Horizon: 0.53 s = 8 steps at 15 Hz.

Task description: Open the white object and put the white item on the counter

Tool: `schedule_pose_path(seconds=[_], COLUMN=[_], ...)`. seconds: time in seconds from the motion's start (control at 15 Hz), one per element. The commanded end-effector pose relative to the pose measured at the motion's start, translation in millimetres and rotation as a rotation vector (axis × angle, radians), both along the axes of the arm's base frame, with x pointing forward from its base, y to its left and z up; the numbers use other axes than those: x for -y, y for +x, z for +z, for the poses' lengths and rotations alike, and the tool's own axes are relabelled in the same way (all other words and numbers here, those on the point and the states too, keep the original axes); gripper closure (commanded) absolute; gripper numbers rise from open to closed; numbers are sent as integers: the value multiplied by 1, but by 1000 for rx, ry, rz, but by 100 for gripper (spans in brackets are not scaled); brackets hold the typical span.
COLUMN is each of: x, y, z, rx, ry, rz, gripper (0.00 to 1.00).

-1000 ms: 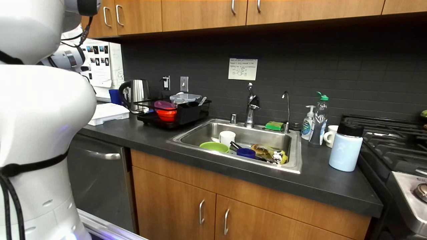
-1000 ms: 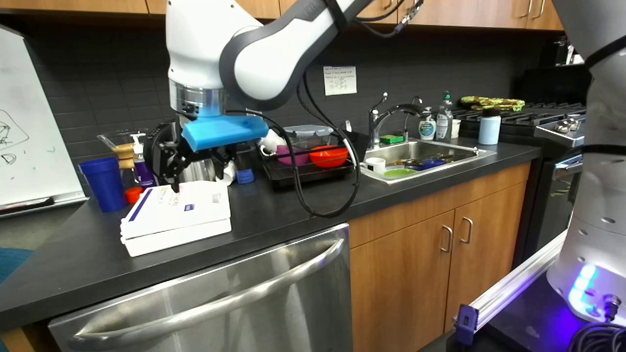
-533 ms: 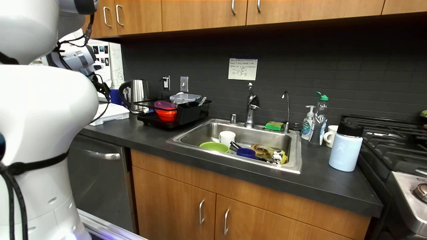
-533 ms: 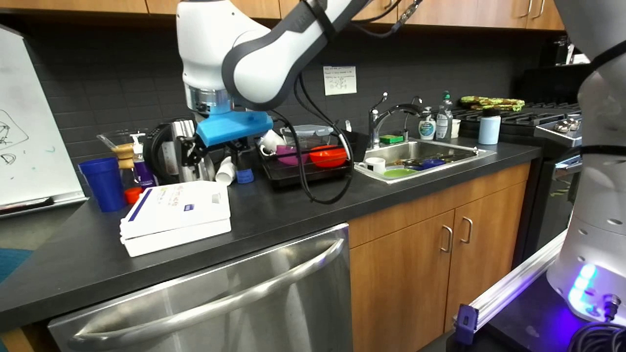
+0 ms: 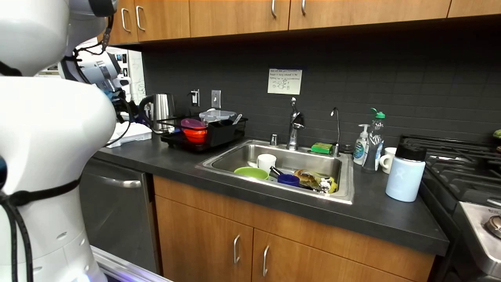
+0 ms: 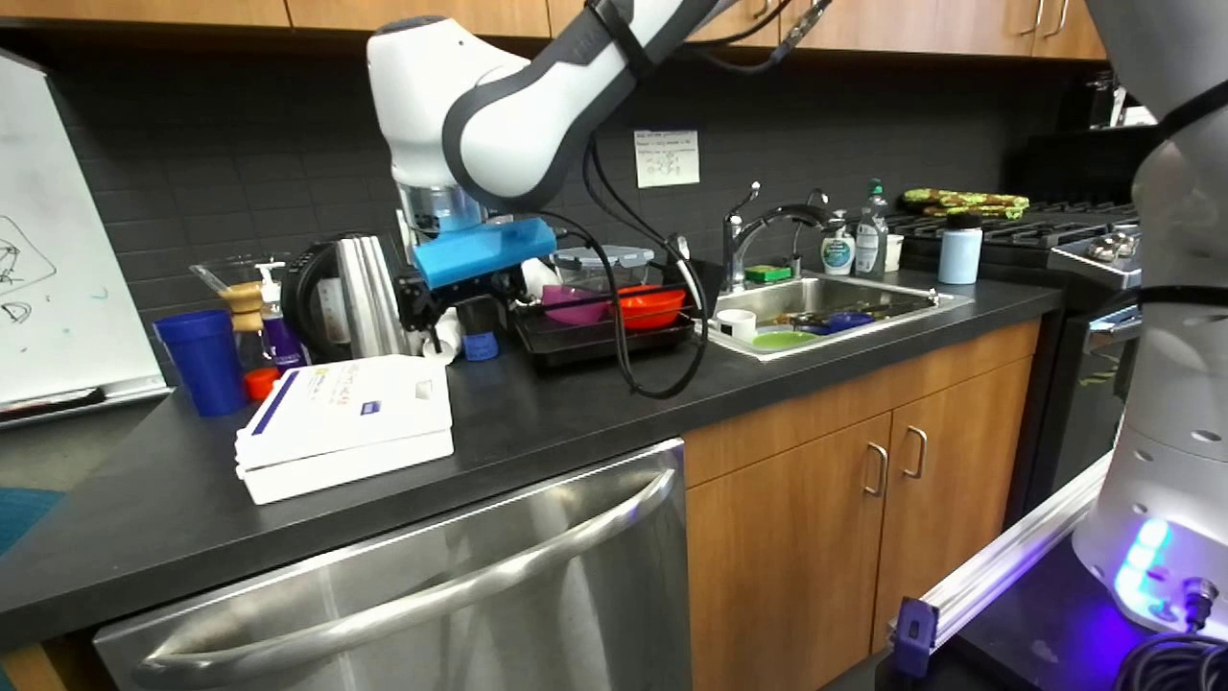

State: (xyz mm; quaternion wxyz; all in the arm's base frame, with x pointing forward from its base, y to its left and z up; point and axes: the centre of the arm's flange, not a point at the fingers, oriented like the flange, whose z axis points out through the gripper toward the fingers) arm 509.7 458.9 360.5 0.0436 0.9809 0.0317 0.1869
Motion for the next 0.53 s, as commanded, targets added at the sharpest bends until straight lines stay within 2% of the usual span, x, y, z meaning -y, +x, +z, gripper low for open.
schedule_pose_path(seconds=[0.0,0.47], x=[-6,-18], y=[-9,-8], z=[11,12], rx=[-41,-74], ry=[11,126], rz=[-49,-73], gripper=[0,0])
